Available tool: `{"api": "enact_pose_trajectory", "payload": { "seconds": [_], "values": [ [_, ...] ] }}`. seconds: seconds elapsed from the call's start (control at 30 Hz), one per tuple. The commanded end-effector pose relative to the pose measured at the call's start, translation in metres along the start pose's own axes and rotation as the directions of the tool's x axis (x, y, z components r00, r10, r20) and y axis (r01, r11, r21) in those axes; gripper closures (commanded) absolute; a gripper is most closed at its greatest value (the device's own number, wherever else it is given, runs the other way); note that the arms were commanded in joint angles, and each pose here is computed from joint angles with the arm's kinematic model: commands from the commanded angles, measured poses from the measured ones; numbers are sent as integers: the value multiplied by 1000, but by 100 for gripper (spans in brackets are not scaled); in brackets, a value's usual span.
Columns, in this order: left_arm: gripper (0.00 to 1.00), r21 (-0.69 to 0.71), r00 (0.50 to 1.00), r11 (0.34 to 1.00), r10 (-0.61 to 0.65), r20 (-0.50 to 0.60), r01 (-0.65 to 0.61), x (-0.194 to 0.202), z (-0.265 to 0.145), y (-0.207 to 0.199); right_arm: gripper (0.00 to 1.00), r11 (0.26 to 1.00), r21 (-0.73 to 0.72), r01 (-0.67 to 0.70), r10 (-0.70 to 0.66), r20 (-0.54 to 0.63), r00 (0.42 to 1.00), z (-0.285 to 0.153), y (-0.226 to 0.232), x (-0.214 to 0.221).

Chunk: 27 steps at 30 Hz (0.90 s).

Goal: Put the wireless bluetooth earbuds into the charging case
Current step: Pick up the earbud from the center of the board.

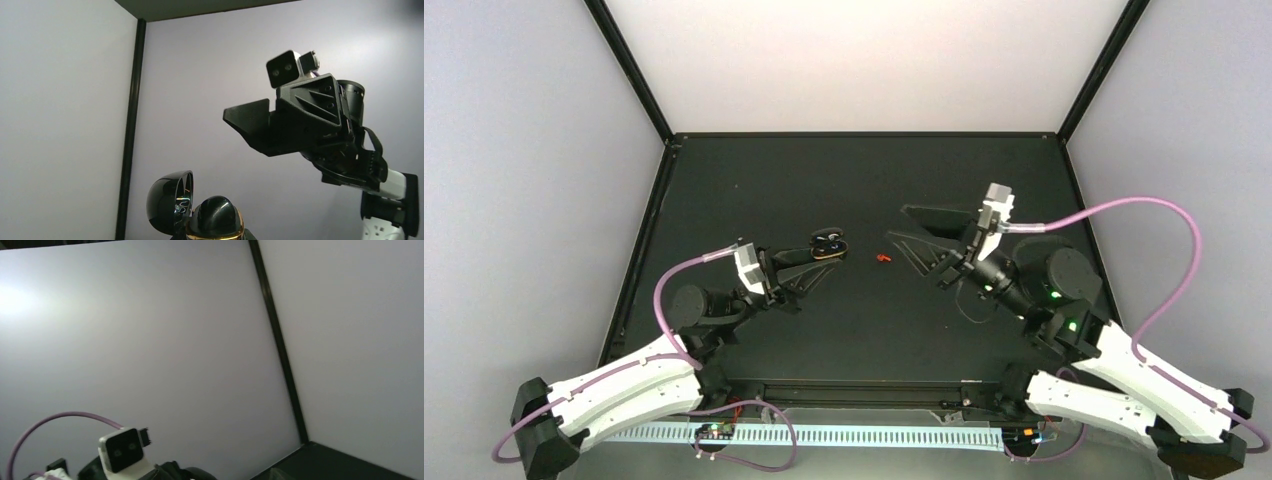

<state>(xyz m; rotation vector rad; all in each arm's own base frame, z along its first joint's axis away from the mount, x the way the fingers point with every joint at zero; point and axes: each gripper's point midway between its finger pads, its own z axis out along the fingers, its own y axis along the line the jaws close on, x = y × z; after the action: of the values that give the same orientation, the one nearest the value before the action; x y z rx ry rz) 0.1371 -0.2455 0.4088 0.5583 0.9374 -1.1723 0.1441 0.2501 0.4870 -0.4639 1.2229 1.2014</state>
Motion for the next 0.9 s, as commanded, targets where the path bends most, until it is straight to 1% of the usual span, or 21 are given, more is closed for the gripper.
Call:
{"api": "enact_pose_trajectory", "payload": {
  "seconds": [0.0, 0.13, 0.3, 0.47, 0.57, 0.67, 0.73, 0.87],
  "values": [
    [98, -39, 997, 997, 71, -2, -71, -8, -6, 3, 42, 985, 150, 90, -87, -24, 996, -17, -25, 0],
    [98, -22, 997, 996, 81, -21, -81, -7, -8, -1, 37, 976, 194, 101, -93, -47, 995, -25, -34, 6],
    [99, 31, 996, 997, 78, -43, -77, -2, -8, -9, 33, 963, 244, 113, -94, -86, 992, -28, -44, 12],
    [99, 100, 996, 993, 64, -58, -58, 0, -8, -21, 32, 936, 313, 161, -113, -167, 979, -33, -60, 28],
    [99, 142, 997, 989, 56, -61, -47, 2, -10, -28, 31, 927, 333, 174, -114, -191, 975, -41, -65, 36],
    [99, 167, 996, 984, 76, -50, -67, 2, -13, -33, 31, 920, 347, 185, -111, -221, 969, -47, -71, 46],
    [98, 175, 994, 982, 91, -64, -78, 4, -15, -35, 30, 916, 352, 192, -109, -242, 964, -51, -73, 52],
    [98, 274, 983, 952, 165, -84, -136, 11, -21, -51, 29, 917, 341, 208, -107, -293, 950, -57, -75, 65]
  ]
}}
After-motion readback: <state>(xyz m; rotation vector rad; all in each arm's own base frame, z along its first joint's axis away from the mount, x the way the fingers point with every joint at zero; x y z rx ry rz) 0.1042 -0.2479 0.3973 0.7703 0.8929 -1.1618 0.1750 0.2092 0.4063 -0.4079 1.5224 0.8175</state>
